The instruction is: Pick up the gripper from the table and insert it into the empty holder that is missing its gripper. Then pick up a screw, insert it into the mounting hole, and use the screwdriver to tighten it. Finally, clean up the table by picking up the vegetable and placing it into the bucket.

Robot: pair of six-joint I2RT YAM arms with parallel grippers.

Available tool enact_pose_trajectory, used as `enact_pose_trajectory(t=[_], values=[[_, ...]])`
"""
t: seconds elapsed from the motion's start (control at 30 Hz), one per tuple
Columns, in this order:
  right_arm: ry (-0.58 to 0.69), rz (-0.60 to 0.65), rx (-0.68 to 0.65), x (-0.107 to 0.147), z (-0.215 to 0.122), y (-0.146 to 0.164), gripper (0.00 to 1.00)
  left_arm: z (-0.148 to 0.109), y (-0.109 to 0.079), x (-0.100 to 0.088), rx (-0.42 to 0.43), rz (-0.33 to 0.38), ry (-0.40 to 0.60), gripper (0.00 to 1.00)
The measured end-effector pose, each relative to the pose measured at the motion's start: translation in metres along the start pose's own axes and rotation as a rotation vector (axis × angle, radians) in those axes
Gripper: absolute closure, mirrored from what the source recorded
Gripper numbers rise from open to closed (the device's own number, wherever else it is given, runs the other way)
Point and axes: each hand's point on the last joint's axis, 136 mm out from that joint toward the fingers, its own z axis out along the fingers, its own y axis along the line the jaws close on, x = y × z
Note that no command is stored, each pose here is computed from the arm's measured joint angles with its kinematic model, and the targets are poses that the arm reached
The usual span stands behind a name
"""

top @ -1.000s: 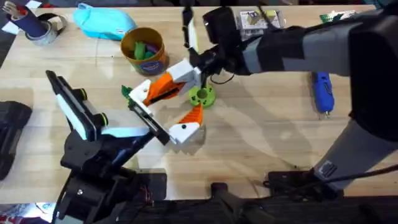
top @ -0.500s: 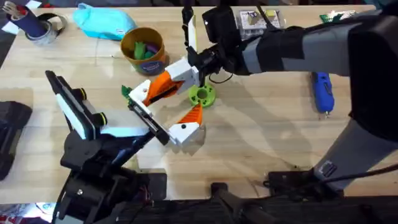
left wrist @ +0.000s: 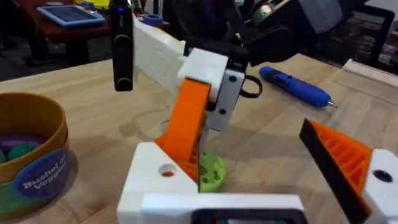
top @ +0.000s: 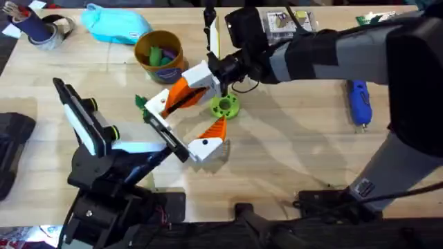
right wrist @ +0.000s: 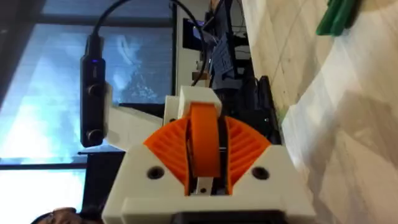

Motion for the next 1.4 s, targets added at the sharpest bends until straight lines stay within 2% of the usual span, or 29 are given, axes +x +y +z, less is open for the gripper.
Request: enact_pose_trajectory(t=[0.27, 0.8, 1.03, 1.1, 1.13, 1.2, 1.4], values=[[-0.004, -0.01, 0.003, -0.002, 0.001, -0.004, 0.552, 0.0, 0.0, 0.0, -0.001, 0.016, -0.001, 0.006], [-0.009, -0.019, 0.001, -0.004, -0.001, -0.005, 0.351, 0.0, 0.0, 0.0, -0.003, 0.031, -0.002, 0.006], [-0.039, -0.009, 0.006, -0.01, -0.011, -0.006, 0.272, 0.0, -0.008, 0.001, 0.045, 0.032, 0.003, 0.006], [-0.048, -0.007, 0.007, -0.012, -0.015, -0.007, 0.208, 0.0, -0.009, 0.001, 0.048, 0.031, 0.004, 0.006], [-0.054, -0.006, 0.008, -0.013, -0.017, -0.007, 0.115, 0.0, -0.009, 0.001, 0.05, 0.031, 0.004, 0.006], [-0.067, -0.006, 0.011, -0.016, -0.021, -0.008, 0.021, 0.0, -0.009, 0.001, 0.051, 0.031, 0.004, 0.006], [-0.154, 0.001, 0.041, -0.031, -0.045, -0.015, 0.007, 0.0, -0.009, 0.001, 0.051, 0.031, 0.004, 0.006]])
